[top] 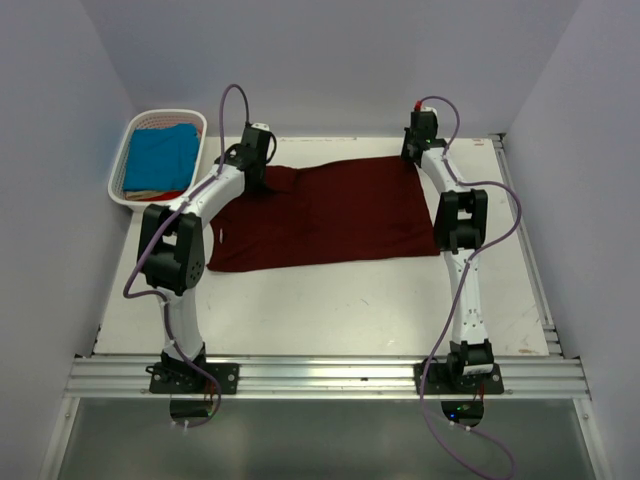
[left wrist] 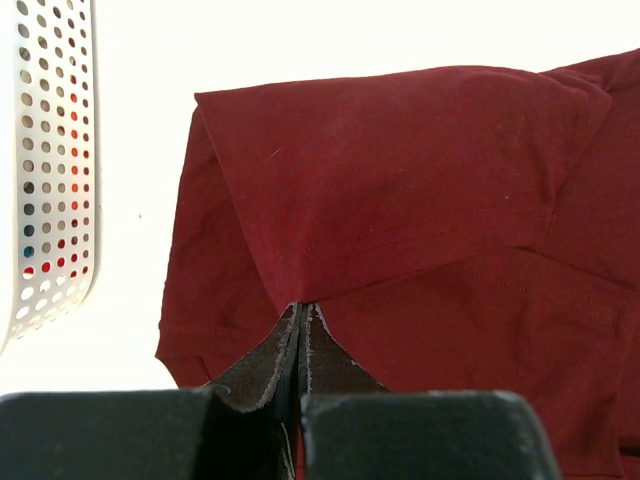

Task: Fold and stack the t-shirts
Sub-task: Grap the side of the flattened tshirt furthest away from the robot with both arms

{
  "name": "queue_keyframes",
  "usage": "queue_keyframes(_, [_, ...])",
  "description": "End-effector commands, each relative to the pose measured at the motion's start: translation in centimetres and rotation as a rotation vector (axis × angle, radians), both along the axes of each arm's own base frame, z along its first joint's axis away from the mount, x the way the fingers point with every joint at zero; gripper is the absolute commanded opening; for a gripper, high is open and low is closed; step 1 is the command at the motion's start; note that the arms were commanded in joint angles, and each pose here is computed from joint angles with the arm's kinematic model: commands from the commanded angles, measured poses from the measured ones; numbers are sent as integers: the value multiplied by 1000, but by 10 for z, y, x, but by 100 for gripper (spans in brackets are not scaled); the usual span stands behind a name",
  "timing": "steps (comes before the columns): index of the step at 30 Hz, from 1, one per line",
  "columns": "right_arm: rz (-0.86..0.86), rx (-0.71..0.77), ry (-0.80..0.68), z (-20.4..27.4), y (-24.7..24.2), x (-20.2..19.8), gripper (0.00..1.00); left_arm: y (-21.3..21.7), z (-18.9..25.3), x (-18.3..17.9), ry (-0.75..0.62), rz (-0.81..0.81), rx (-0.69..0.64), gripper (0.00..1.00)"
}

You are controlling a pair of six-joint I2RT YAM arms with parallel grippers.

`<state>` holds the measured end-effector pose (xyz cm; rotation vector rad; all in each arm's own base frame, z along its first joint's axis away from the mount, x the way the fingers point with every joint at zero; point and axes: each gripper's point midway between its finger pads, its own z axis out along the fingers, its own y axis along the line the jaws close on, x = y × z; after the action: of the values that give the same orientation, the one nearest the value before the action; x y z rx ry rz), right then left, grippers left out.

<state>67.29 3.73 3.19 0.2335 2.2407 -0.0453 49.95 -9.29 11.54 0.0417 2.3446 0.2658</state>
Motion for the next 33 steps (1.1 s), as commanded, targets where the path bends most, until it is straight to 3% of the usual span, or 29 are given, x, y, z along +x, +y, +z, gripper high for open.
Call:
queue_keyframes(1, [-14,19,12,-4,-5,1,0,1,16,5,-39,13,-28,0])
queue_keyframes(15, [-52,-14,-160,68,-16,4,4,12,42,9,-99,53,-6,0])
queue_keyframes(33, [-50,-52,-216,111,-24,-20,9,35,98,-13,-189,115,-13,0])
